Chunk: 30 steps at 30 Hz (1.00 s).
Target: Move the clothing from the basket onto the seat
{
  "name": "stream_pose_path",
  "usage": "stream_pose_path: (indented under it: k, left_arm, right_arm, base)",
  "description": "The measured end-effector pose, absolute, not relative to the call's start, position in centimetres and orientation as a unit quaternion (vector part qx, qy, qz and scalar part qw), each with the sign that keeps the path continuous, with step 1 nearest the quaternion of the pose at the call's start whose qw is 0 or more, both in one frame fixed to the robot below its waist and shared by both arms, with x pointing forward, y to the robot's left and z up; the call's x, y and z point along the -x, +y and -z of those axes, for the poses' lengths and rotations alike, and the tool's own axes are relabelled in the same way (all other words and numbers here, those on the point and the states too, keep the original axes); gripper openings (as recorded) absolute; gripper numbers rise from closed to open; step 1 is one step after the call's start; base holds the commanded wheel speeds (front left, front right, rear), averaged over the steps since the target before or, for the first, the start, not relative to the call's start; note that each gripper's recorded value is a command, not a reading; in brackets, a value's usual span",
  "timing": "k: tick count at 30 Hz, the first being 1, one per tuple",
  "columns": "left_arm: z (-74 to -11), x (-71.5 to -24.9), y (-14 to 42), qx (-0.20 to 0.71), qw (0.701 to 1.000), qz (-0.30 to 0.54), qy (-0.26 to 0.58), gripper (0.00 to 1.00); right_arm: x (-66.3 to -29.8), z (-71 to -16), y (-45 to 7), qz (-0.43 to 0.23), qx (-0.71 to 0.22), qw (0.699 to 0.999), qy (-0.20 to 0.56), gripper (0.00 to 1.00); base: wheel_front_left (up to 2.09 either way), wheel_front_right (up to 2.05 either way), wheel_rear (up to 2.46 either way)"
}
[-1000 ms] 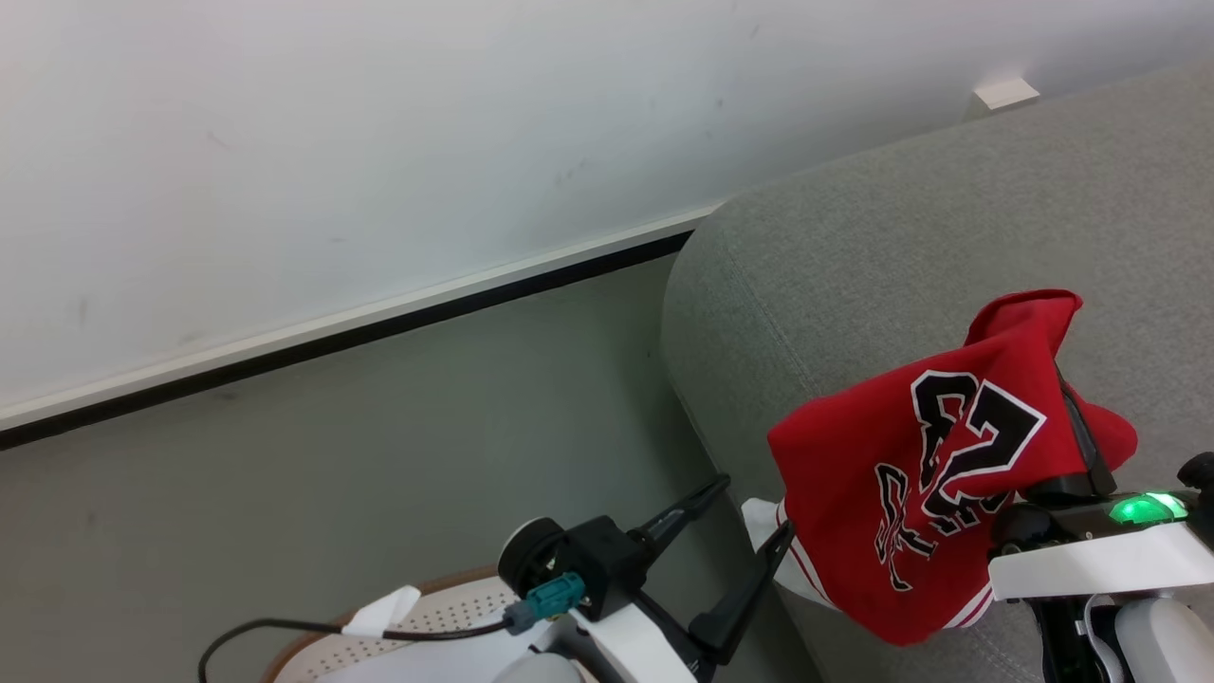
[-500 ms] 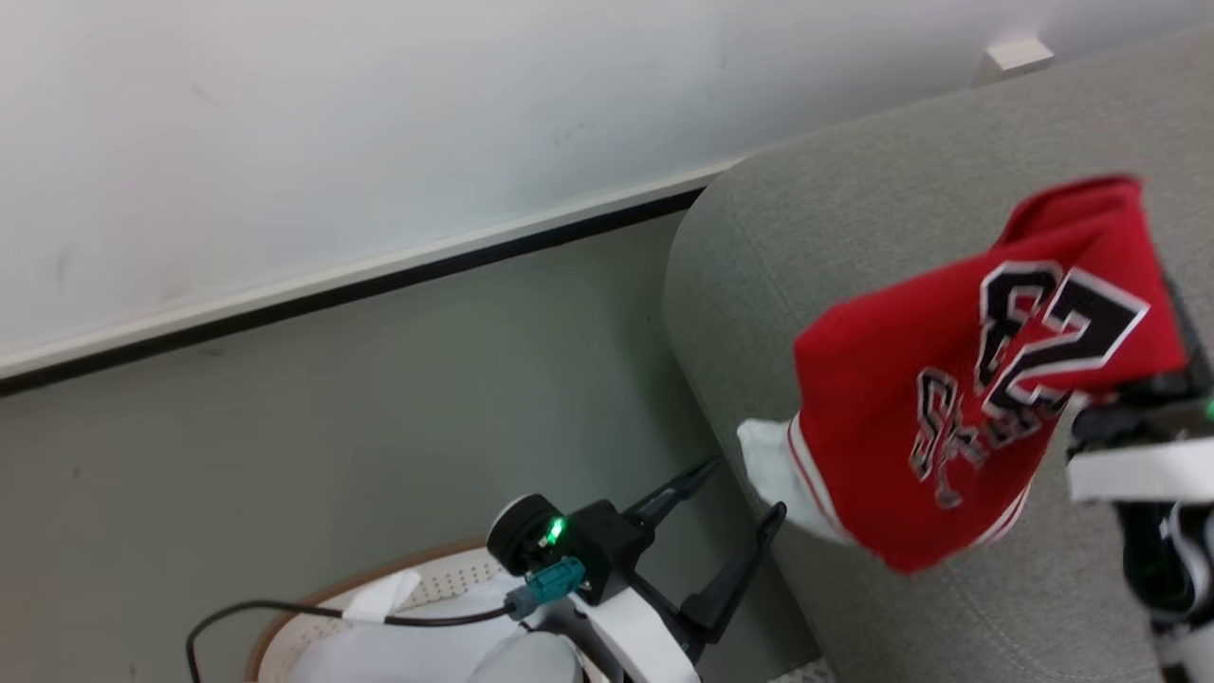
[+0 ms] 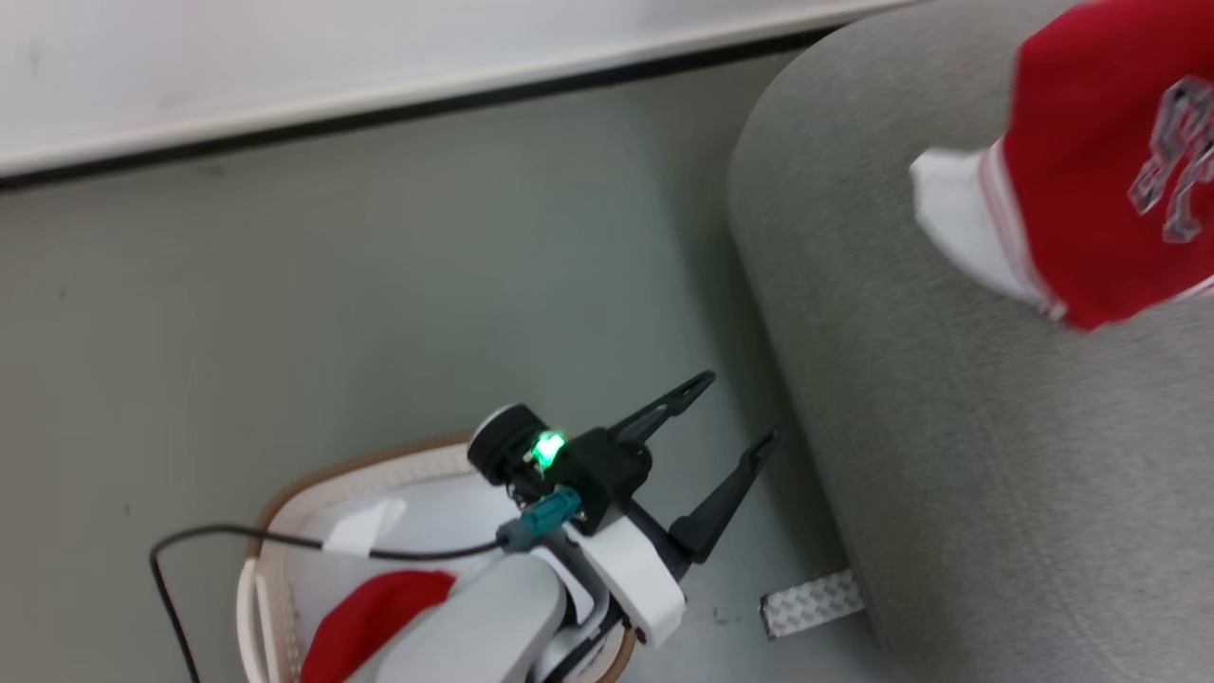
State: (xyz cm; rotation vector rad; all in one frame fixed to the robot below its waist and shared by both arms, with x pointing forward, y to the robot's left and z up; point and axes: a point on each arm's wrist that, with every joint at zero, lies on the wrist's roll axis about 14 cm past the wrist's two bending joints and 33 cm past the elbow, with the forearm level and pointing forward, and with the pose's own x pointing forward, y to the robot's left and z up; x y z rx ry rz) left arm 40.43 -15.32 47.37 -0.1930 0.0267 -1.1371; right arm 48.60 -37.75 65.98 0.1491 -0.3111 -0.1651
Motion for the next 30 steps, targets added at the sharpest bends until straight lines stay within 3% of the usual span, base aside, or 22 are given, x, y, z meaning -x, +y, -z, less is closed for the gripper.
stream_pose_path:
  k: [7, 12, 19, 23, 24, 25, 26, 30]
  left_arm:
    - [-43.3, -44.1, -12.4, 0.094, 0.863, 0.494, 0.045, 1.00]
    - [-40.7, -44.8, -10.7, 0.096, 0.872, 0.473, 0.073, 1.00]
    - [-39.9, -45.6, -9.6, 0.095, 0.881, 0.456, 0.080, 1.00]
    - [-40.0, -45.9, -9.2, 0.091, 0.885, 0.450, 0.077, 1.00]
    - [-40.0, -46.0, -9.1, 0.091, 0.886, 0.448, 0.077, 1.00]
    - [-40.1, -46.0, -9.0, 0.089, 0.887, 0.447, 0.077, 1.00]
    - [-40.3, -46.0, -9.0, 0.088, 0.887, 0.447, 0.075, 1.00]
    - [-41.0, -45.7, -9.1, 0.085, 0.887, 0.448, 0.070, 1.00]
  right_arm:
    - [-53.7, -66.2, -41.6, 0.115, -0.001, 0.984, -0.139, 0.00]
    - [-56.7, -56.9, -41.0, 0.112, 0.039, 0.993, -0.010, 0.00]
    - [-53.9, -42.8, -41.3, 0.127, 0.058, 0.964, 0.226, 0.00]
    - [-52.3, -40.5, -41.9, 0.137, 0.058, 0.949, 0.277, 0.00]
    - [-52.1, -40.3, -41.8, 0.136, 0.059, 0.948, 0.283, 0.12]
    - [-51.8, -40.1, -41.7, 0.134, 0.061, 0.946, 0.290, 0.60]
    - [-51.6, -40.0, -41.7, 0.133, 0.062, 0.944, 0.295, 1.00]
    - [-51.0, -41.2, -42.0, 0.133, 0.074, 0.944, 0.293, 1.00]
  base:
    - [0.00, 0.00, 0.00]
    - [0.00, 0.00, 0.00]
    - [0.00, 0.00, 0.00]
    - [0.00, 0.00, 0.00]
    - [0.00, 0.00, 0.00]
    - [0.00, 0.00, 0.00]
    - [0.00, 0.00, 0.00]
    - [0.00, 0.00, 0.00]
